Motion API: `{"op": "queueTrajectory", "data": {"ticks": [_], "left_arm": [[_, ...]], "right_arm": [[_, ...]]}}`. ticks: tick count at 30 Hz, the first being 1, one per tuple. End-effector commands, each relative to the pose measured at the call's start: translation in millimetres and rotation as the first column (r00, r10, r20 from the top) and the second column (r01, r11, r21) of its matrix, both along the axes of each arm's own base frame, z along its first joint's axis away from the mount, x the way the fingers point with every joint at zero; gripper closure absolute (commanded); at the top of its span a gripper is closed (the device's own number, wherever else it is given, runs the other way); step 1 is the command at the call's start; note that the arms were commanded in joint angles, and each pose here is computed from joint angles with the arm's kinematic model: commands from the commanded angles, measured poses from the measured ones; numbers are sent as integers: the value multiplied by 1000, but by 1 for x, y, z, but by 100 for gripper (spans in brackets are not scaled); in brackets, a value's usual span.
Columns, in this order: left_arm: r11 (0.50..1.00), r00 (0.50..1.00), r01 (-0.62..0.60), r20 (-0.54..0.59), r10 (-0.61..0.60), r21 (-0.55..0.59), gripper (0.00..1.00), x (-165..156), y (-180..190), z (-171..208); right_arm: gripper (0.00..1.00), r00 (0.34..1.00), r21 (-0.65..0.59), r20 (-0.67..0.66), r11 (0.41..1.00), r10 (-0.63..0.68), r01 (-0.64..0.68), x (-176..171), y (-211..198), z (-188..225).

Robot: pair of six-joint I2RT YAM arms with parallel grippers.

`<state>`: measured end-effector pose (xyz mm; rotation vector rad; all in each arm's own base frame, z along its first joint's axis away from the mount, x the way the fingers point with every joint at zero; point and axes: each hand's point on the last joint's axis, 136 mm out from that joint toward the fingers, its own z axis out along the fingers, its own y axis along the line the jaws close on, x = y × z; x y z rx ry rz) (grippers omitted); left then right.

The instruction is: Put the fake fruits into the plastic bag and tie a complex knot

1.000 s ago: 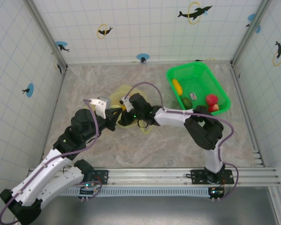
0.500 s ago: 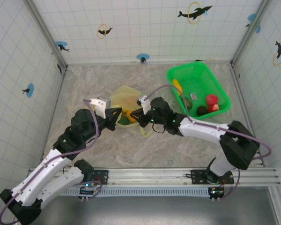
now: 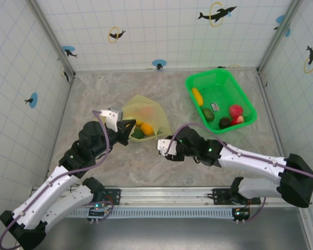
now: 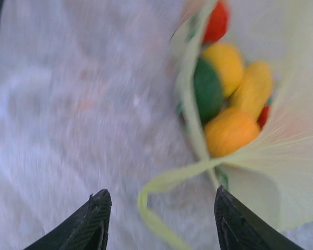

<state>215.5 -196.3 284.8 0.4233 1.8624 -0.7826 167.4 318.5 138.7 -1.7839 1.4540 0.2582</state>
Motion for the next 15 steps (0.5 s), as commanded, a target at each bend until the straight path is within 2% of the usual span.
{"op": "queueTrajectory", "data": {"ticks": [1,4,9,15], "left_arm": [[1000,1000,6,20,-6,10,100,0,0,-1],[1000,1000,11,21,-11,8,100,-1,-1,-1],[1000,1000,6,28,-7,17,100,-2,2,2],[1000,1000,5,29,-5,21,100,-3,2,2]], "right_arm": [[43,977,-375,146,922,157,-92,8,-31,-34],[42,971,-432,161,898,175,-90,15,-29,-47],[42,966,-403,207,913,153,-58,29,-11,-51],[43,961,-458,212,887,177,-63,35,1,-69]]}}
